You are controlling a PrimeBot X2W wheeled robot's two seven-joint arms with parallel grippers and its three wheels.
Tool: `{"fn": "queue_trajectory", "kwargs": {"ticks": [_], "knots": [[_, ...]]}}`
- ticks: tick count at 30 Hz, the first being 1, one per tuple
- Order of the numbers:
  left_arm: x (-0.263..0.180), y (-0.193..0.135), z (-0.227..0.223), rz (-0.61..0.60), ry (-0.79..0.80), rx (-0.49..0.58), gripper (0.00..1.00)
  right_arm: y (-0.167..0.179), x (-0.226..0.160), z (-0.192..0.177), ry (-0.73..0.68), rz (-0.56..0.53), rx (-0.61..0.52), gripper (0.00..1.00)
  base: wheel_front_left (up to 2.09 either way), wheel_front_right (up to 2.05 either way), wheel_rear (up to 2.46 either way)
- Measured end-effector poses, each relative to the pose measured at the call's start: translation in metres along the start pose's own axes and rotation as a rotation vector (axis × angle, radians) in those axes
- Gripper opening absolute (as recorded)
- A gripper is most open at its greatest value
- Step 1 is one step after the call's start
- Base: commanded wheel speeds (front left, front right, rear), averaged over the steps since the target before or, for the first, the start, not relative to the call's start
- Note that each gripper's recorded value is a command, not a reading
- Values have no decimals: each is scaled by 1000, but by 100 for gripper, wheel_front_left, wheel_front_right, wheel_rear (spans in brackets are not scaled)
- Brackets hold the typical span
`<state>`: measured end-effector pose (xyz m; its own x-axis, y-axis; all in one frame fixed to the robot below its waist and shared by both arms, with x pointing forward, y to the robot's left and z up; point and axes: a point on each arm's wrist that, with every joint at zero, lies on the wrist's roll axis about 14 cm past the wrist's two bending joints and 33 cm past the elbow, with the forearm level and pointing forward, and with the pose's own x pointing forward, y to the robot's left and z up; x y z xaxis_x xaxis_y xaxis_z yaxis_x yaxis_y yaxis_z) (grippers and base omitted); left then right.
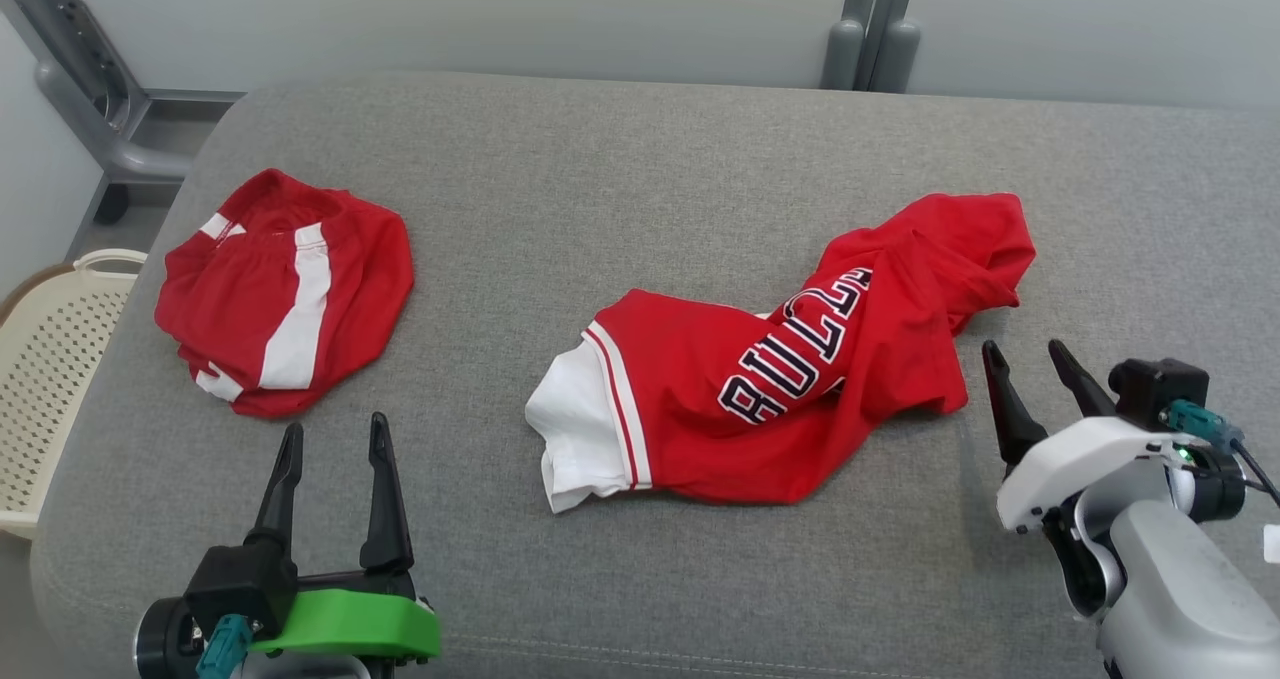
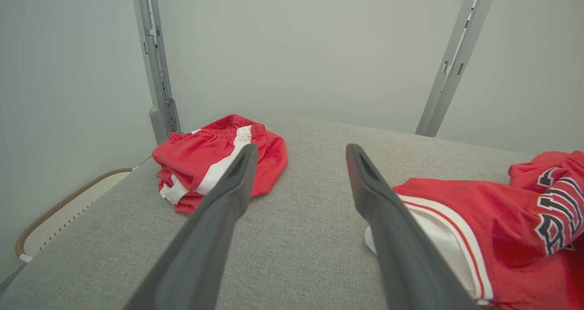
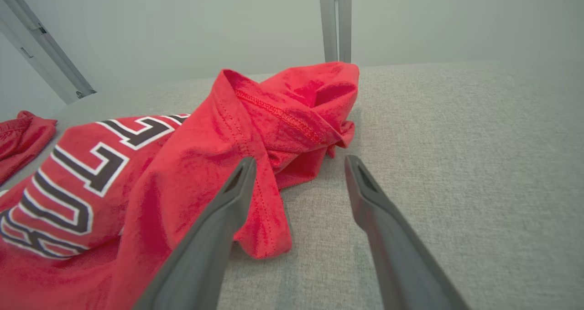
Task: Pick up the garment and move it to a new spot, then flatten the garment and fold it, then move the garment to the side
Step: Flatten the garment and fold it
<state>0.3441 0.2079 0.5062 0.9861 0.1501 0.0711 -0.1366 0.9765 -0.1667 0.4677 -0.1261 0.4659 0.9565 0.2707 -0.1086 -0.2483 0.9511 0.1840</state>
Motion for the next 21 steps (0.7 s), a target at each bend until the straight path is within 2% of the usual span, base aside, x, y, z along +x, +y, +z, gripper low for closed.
{"fn": "queue_trajectory", "kwargs": {"ticks": [4, 9, 21], "knots": [[1, 0, 4, -2, -13, 4, 100, -11, -16, -15, 32, -35, 5, 100, 0, 0, 0], [1, 4, 5, 9, -15, 8, 100, -8, -26, -36, 86, -36, 14, 100, 0, 0, 0], [-4, 14, 5, 35, -13, 18, 100, 7, -10, -50, 176, 14, -48, 100, 0, 0, 0]]}}
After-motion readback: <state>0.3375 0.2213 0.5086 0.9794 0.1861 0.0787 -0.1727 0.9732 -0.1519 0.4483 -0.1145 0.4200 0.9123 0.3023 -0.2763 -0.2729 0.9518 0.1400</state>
